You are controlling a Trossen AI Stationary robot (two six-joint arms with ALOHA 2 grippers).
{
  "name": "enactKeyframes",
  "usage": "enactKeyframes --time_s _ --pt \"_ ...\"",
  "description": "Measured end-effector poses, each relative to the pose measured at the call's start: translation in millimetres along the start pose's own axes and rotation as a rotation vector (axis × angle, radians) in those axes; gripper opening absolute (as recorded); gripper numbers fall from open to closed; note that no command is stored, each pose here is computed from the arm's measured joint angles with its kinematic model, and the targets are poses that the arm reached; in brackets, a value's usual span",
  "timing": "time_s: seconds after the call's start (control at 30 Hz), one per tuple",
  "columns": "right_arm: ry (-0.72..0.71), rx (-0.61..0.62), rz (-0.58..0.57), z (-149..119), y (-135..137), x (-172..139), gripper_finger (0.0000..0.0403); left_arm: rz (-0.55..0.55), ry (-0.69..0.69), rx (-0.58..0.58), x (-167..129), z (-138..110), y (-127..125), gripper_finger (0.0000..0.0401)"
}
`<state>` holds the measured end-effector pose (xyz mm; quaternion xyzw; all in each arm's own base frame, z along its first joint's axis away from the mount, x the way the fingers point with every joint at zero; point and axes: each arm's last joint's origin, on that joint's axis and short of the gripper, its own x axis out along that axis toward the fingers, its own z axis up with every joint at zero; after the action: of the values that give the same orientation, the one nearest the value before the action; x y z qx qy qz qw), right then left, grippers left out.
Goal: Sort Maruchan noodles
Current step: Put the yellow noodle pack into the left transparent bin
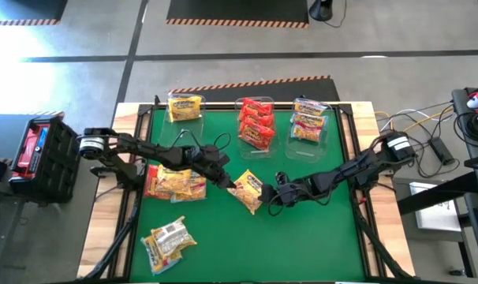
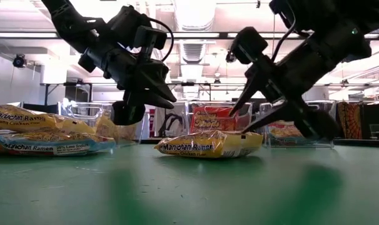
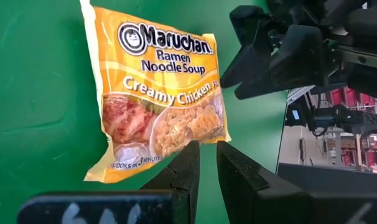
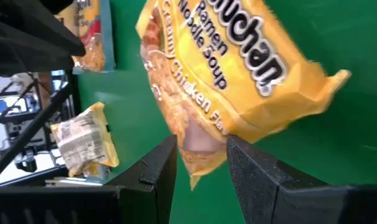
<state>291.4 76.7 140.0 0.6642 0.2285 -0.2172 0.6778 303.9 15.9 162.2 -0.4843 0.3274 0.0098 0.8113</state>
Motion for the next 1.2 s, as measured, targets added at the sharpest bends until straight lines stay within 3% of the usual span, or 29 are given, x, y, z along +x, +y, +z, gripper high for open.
enactKeyframes --time_s 0.73,1.2 --pt "-0.037 -0.058 -0.122 3 -25 11 0.0130 0.014 0.008 0.048 -1 2 4 0.0044" --pt "-0.013 -0.079 -0.210 2 -44 22 0.0130 0.040 -0.026 0.130 -3 5 6 0.0160"
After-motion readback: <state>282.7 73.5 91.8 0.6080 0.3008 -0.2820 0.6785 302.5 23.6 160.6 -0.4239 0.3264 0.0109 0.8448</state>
